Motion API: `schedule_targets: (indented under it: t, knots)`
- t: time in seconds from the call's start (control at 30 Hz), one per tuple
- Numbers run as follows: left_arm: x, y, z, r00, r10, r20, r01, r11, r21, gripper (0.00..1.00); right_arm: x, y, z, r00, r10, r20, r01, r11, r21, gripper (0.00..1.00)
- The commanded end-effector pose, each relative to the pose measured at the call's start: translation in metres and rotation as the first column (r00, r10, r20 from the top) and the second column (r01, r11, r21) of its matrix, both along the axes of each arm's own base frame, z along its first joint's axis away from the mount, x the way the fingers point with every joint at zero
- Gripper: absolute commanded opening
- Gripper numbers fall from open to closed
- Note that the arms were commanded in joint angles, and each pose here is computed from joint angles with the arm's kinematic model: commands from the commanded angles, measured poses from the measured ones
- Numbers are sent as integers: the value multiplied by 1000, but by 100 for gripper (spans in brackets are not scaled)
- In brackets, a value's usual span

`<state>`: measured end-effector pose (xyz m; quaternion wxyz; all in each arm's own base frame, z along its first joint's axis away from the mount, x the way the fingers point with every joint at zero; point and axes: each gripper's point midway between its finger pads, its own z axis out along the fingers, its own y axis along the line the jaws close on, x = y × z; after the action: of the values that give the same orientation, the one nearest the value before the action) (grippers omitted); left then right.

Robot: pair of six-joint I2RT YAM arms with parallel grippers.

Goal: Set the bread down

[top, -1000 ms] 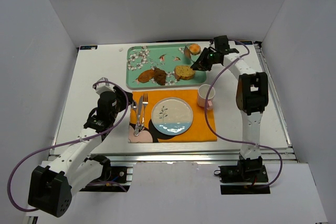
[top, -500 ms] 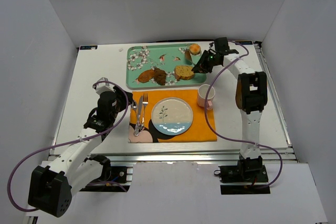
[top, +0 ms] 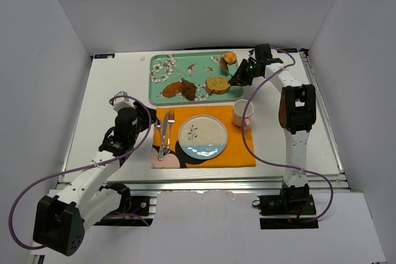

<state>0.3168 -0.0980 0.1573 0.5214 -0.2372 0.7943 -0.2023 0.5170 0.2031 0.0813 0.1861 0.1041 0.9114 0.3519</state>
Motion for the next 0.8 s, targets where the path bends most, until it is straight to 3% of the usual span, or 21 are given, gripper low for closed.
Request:
schedule_targets:
  t: [0.0, 0.77]
  knots:
    - [3, -1, 12, 999, 4, 34, -3, 1000, -17, 61, 7, -8, 18, 999, -11, 39, 11, 1000, -18, 0]
    - [3, -1, 12, 999, 5, 37, -4, 1000, -17, 61, 8, -22, 17, 994, 69, 88, -57, 989, -139, 0]
